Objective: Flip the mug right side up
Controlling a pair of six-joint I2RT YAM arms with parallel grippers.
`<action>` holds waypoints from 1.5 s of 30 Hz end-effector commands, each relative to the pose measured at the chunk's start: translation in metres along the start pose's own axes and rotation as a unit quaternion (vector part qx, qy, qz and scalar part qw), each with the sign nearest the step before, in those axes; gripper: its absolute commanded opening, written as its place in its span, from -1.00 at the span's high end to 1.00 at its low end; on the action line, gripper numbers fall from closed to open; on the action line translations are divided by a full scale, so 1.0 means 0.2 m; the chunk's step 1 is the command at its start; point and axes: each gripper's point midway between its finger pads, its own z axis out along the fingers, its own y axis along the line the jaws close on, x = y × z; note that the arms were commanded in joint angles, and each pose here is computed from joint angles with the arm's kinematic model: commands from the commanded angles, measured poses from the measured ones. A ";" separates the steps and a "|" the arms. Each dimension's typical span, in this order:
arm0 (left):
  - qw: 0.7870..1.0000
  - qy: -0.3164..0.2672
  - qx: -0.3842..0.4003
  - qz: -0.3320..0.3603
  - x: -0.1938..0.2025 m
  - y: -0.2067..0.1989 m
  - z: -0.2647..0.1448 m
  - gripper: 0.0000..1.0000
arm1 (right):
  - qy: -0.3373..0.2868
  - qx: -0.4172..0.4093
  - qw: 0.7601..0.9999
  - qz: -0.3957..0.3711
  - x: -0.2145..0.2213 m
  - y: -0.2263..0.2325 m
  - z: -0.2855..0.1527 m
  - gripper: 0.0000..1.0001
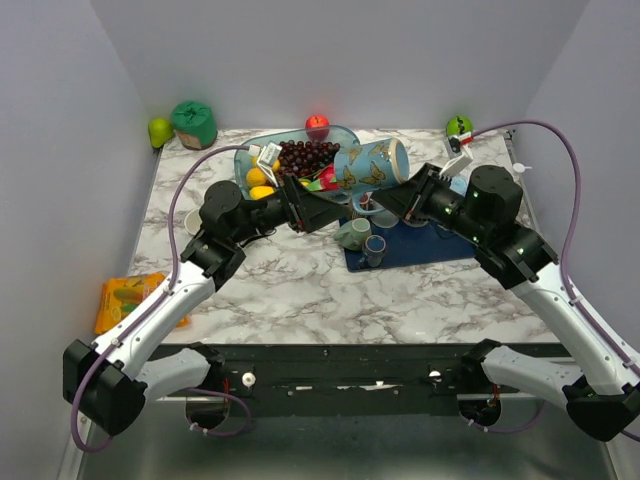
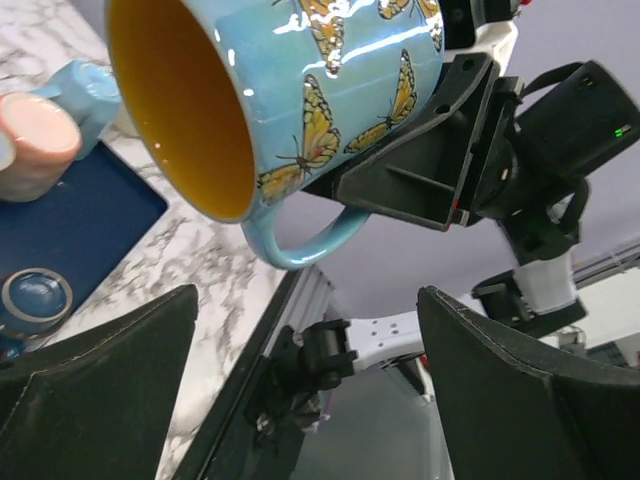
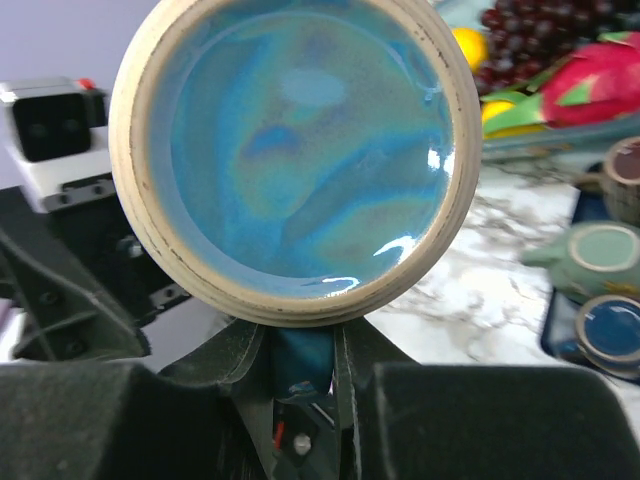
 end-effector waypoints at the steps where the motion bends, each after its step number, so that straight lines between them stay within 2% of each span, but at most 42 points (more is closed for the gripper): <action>1: 0.996 -0.041 0.084 0.009 -0.14 -0.24 0.04 -0.98 | -0.095 -0.184 0.978 -0.006 -0.30 0.48 -0.16 0.99; 5: 0.993 -0.053 0.102 0.011 -0.19 -0.30 0.08 -0.91 | -0.101 -0.224 0.969 0.001 -0.33 0.56 -0.19 0.99; 15: 0.988 -0.070 0.137 -0.011 -0.28 -0.40 0.15 -0.03 | -0.111 -0.282 0.953 0.008 -0.32 0.64 -0.21 0.99; 22: 0.985 -0.095 0.144 -0.017 -0.33 -0.44 0.17 0.33 | -0.101 -0.306 0.947 0.006 -0.26 0.65 -0.19 0.99; 25: 0.985 -0.096 0.145 -0.019 -0.33 -0.44 0.18 0.33 | -0.094 -0.306 0.947 0.003 -0.24 0.64 -0.17 0.99; 26: 0.984 -0.095 0.147 -0.019 -0.34 -0.44 0.19 0.29 | -0.092 -0.303 0.949 0.000 -0.23 0.63 -0.16 0.99; 27: 0.984 -0.094 0.150 -0.021 -0.33 -0.45 0.20 0.16 | -0.091 -0.303 0.948 -0.002 -0.22 0.63 -0.16 0.99; 30: 0.984 -0.093 0.153 -0.023 -0.33 -0.45 0.21 0.03 | -0.083 -0.294 0.952 -0.004 -0.20 0.61 -0.12 0.99; 32: 0.983 -0.092 0.154 -0.023 -0.33 -0.46 0.22 0.04 | -0.078 -0.286 0.955 -0.002 -0.18 0.58 -0.10 0.99; 35: 0.983 -0.102 0.149 -0.023 -0.35 -0.44 0.22 0.50 | -0.079 -0.273 0.959 0.000 -0.16 0.55 -0.09 0.99; 36: 0.984 -0.103 0.144 -0.024 -0.35 -0.43 0.22 0.89 | -0.081 -0.270 0.959 0.000 -0.16 0.54 -0.09 0.99; 37: 0.985 -0.105 0.138 -0.025 -0.35 -0.42 0.22 1.00 | -0.079 -0.260 0.962 0.002 -0.15 0.52 -0.08 0.99; 43: 0.988 -0.131 0.082 -0.002 -0.37 -0.34 0.19 1.00 | -0.074 -0.217 0.973 0.008 -0.11 0.42 -0.05 0.99; 45: 0.990 -0.129 0.049 0.016 -0.36 -0.30 0.18 1.00 | -0.069 -0.203 0.977 0.010 -0.09 0.39 -0.04 0.81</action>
